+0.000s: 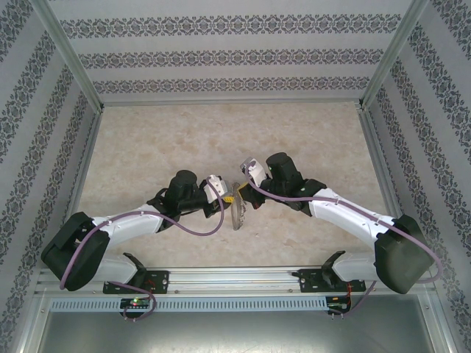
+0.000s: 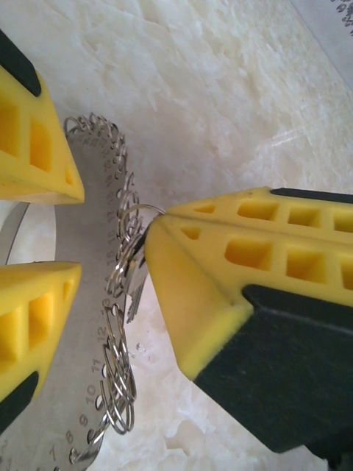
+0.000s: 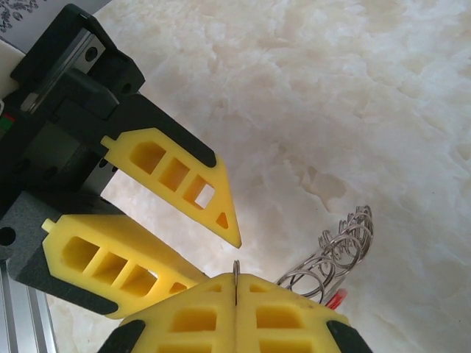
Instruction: Put the keys on the keyring
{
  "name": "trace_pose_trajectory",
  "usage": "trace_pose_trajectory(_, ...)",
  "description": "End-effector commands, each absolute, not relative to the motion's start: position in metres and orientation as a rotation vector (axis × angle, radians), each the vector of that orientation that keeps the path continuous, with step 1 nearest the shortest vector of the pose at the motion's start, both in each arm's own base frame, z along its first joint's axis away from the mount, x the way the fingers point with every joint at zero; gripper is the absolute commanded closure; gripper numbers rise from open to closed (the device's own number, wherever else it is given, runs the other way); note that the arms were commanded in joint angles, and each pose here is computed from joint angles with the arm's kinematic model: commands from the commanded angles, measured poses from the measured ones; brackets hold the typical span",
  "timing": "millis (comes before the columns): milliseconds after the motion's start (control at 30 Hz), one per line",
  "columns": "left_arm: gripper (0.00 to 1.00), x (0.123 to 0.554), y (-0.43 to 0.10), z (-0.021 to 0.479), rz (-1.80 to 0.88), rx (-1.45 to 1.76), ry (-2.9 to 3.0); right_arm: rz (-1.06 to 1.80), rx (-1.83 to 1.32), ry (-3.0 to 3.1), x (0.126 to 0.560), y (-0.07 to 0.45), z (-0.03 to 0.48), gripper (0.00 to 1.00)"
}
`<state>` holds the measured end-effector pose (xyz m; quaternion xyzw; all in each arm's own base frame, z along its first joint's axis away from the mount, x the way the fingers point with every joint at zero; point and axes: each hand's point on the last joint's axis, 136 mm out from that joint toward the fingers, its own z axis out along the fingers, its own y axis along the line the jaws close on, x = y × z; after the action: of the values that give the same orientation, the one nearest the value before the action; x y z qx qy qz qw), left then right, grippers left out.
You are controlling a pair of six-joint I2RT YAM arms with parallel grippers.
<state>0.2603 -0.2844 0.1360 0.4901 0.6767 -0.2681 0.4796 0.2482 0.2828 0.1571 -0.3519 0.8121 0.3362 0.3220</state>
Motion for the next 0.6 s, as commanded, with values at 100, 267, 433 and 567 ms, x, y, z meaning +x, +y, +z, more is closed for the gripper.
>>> trace_pose_trajectory(100, 0.71, 0.255, -0.295, 0.152, -0.728, 1.204, 1.606, 0.905, -0.946, 2.052, 0.249, 0.293, 0.181, 1.00)
trace_pose_trajectory(267, 0.71, 0.259, -0.299, 0.156, -0.772, 1.150, 1.627, 0.906, -0.950, 2.047, 0.250, 0.295, 0.183, 1.00)
trace_pose_trajectory(433, 0.70, 0.262, -0.301, 0.161, -0.802, 1.115, 1.629, 0.896, -0.949, 2.036, 0.252, 0.295, 0.186, 1.00)
trace_pose_trajectory(567, 0.67, 0.264, -0.301, 0.163, -0.803, 1.085, 1.630, 0.897, -0.950, 2.034, 0.252, 0.295, 0.187, 1.00)
